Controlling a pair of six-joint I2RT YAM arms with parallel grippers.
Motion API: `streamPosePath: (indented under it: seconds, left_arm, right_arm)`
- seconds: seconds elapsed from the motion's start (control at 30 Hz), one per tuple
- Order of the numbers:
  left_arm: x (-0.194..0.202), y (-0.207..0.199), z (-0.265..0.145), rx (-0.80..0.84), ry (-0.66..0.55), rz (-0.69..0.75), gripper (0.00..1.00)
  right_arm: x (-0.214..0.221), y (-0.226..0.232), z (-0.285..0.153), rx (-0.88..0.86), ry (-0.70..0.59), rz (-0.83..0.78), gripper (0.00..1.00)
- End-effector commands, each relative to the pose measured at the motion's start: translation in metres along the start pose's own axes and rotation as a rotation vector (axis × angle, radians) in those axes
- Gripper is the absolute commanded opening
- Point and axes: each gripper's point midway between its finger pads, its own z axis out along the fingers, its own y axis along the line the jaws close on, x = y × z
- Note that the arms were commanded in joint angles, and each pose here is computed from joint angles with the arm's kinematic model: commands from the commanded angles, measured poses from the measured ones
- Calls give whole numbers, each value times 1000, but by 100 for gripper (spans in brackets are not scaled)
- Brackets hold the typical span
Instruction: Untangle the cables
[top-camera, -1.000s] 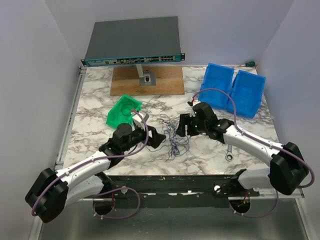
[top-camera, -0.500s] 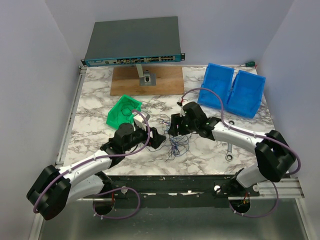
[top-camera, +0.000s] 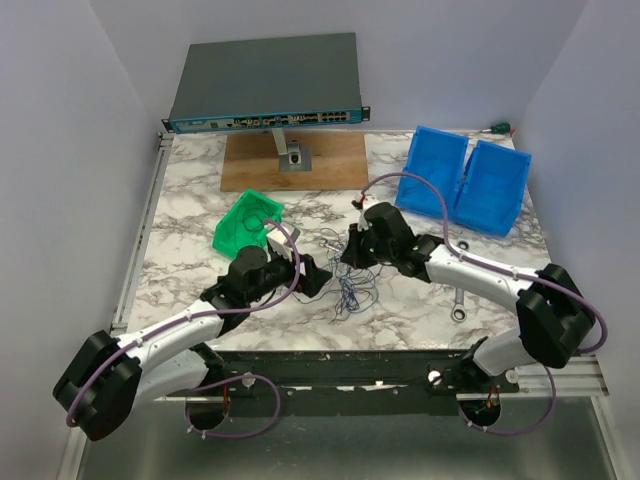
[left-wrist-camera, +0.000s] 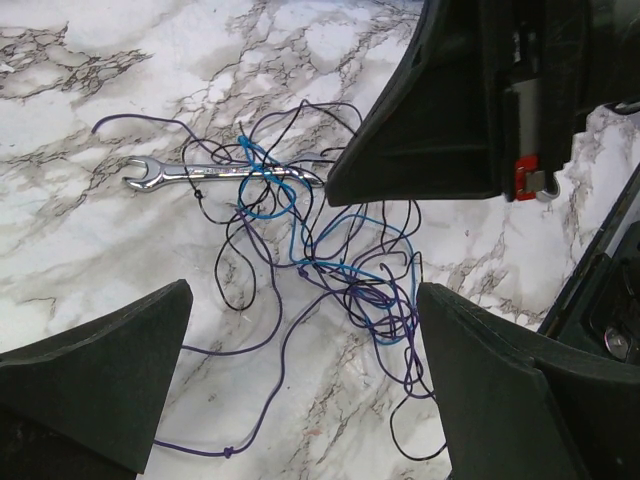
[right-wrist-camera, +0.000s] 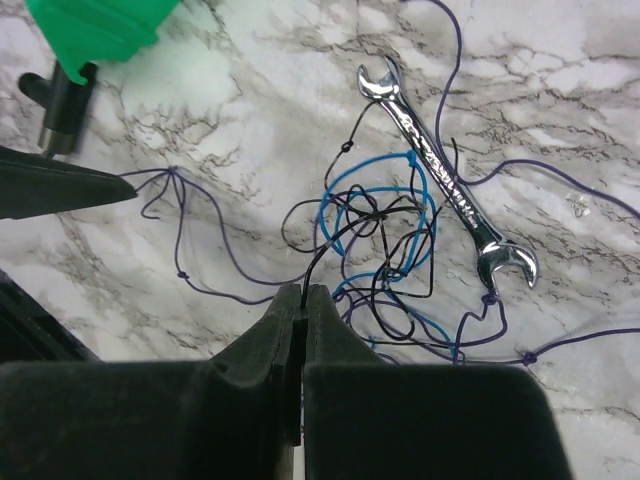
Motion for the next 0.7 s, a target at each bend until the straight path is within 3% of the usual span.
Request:
streamPosePath:
  seconds: [0.0, 0.27, 0.67]
  left_arm:
    - [-10, 0, 0, -10, -41, 14, 99]
    - [-18, -2, 5, -6, -44, 18, 99]
    - [-48, -13, 9, 2, -97, 24, 99]
  right_arm:
    - [-30, 19, -25, -63, -101, -37, 1]
    - [-63, 41, -81, -132, -226, -70, 1]
    - [-89, 69, -134, -223, -298, -59, 1]
